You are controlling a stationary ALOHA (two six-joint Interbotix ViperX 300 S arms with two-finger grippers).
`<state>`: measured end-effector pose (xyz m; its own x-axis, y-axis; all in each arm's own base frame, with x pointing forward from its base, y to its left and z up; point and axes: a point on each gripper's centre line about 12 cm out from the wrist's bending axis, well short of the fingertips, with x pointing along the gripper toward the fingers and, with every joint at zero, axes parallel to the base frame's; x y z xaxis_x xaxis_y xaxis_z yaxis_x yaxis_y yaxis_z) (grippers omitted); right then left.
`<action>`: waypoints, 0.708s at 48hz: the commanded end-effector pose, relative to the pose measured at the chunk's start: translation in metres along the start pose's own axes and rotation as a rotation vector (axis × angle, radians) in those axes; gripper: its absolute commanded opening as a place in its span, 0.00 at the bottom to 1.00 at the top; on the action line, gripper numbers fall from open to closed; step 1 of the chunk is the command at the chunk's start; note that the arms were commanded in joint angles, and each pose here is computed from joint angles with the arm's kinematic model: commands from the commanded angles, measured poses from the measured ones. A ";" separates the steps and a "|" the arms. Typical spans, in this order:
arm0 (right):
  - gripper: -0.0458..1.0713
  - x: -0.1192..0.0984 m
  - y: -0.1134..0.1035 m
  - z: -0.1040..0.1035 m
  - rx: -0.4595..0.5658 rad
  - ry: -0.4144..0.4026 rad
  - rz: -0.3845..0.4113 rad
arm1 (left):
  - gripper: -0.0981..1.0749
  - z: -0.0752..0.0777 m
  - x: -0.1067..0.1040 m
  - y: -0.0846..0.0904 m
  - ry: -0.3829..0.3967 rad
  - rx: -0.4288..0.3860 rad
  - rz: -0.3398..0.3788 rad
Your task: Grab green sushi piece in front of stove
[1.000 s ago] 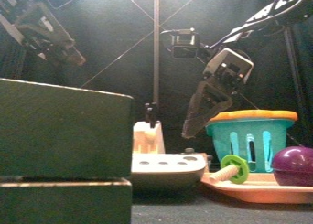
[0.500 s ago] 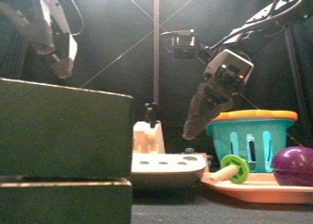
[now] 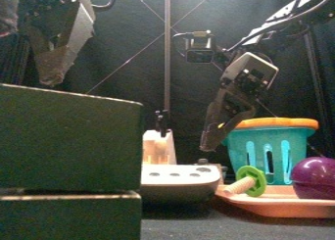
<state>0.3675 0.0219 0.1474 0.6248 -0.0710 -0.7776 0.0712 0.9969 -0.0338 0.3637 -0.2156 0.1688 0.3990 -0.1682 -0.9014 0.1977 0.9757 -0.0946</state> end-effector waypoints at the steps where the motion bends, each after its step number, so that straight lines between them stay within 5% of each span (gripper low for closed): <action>1: 0.73 -0.009 -0.001 0.009 0.001 -0.036 0.003 | 0.79 0.019 -0.007 -0.007 -0.033 -0.004 0.013; 16: 0.73 -0.008 0.000 0.008 0.012 -0.031 0.005 | 0.86 0.029 0.004 -0.012 -0.023 -0.053 0.010; 34: 0.73 -0.008 0.000 0.007 0.017 -0.028 0.006 | 0.87 0.035 0.019 -0.021 -0.041 -0.163 -0.086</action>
<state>0.3664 0.0220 0.1462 0.6202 -0.0698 -0.7813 0.0796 0.9965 -0.0259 0.3895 -0.2395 0.1561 0.3810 -0.2180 -0.8985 0.0823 0.9759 -0.2019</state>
